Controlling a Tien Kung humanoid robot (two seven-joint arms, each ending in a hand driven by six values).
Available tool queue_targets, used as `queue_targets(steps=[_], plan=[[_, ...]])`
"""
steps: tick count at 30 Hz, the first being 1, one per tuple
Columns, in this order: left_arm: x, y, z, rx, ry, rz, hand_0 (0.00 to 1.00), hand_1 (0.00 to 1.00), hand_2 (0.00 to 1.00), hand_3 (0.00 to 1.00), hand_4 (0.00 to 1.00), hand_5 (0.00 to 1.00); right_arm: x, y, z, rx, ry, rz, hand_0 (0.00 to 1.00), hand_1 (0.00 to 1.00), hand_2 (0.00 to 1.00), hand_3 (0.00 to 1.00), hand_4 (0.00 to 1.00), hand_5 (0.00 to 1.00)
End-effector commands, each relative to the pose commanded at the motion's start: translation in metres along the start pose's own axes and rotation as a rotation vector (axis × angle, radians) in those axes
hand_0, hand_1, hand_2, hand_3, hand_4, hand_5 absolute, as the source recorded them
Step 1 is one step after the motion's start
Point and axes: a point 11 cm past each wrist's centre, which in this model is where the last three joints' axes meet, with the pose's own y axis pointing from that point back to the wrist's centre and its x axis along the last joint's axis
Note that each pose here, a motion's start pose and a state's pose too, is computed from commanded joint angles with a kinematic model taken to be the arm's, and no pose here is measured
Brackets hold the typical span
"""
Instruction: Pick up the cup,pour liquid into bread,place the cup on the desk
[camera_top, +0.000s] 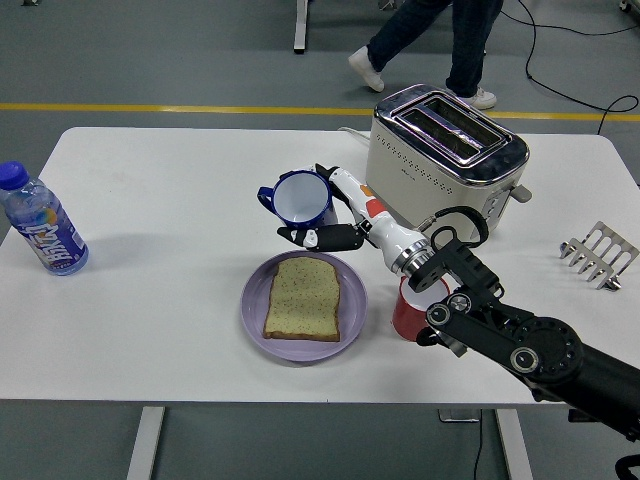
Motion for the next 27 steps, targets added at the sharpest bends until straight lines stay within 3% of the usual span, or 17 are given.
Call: queue_targets(steps=[20, 27], plan=[[-0.001, 0.000, 0.003, -0.004, 0.001, -0.001, 0.690, 0.756, 0.773, 0.611, 0.396, 0.998, 0.015, -0.006, -0.004, 0.114, 0.329, -0.022, 0.428, 0.388, 0.520, 0.524, 0.700, 0.002], [-0.001, 0.000, 0.003, -0.004, 0.001, 0.000, 0.690, 0.756, 0.773, 0.611, 0.396, 0.998, 0.022, -0.007, -0.003, 0.138, 0.432, -0.074, 0.428, 0.389, 0.522, 0.524, 0.704, 0.002]])
